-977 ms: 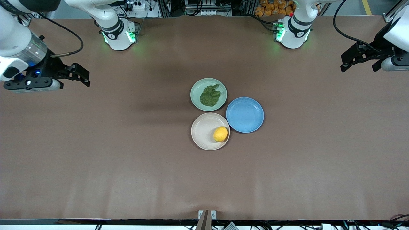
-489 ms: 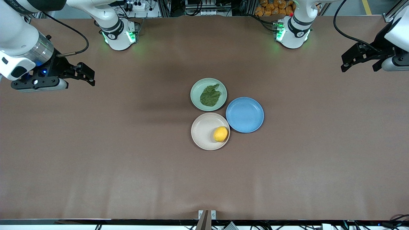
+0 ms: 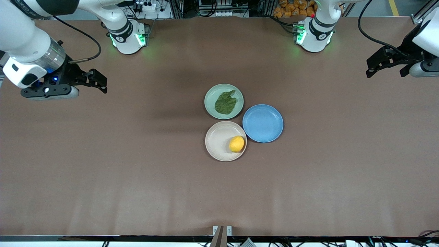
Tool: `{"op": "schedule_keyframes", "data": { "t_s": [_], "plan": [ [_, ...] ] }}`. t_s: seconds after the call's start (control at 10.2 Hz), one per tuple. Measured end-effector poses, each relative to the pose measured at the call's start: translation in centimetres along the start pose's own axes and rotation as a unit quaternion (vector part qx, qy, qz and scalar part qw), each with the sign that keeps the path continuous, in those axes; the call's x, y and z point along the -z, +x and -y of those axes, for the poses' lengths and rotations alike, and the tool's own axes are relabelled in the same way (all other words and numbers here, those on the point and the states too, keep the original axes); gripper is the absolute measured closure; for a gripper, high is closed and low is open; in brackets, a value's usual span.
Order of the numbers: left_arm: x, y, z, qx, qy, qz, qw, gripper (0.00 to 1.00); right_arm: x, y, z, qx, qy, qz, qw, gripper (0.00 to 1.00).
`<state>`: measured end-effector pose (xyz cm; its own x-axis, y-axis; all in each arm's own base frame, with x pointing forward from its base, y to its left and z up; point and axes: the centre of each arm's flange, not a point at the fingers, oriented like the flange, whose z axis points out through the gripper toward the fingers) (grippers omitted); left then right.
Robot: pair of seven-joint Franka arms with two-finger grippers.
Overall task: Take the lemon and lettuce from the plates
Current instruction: 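Raise the right gripper and move it toward the plates, then lower the right gripper onto the lettuce leaf while the left gripper approaches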
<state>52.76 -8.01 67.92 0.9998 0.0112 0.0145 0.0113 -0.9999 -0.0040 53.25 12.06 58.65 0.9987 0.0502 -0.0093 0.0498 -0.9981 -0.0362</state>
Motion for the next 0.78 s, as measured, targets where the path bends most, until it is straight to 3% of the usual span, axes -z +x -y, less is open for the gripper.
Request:
{"op": "schedule_keyframes", "data": {
  "t_s": [0.29, 0.78],
  "plan": [
    [-0.1, 0.0, 0.0, 0.000, 0.000, 0.001, 1.000, 0.00, -4.3, 0.1, 5.7, -0.037, 0.010, -0.019, 0.999, 0.00],
    [-0.4, 0.1, 0.1, 0.001, 0.001, 0.004, 1.000, 0.00, -14.6, -1.8, 20.4, -0.095, 0.013, -0.014, 0.995, 0.00]
  ]
}}
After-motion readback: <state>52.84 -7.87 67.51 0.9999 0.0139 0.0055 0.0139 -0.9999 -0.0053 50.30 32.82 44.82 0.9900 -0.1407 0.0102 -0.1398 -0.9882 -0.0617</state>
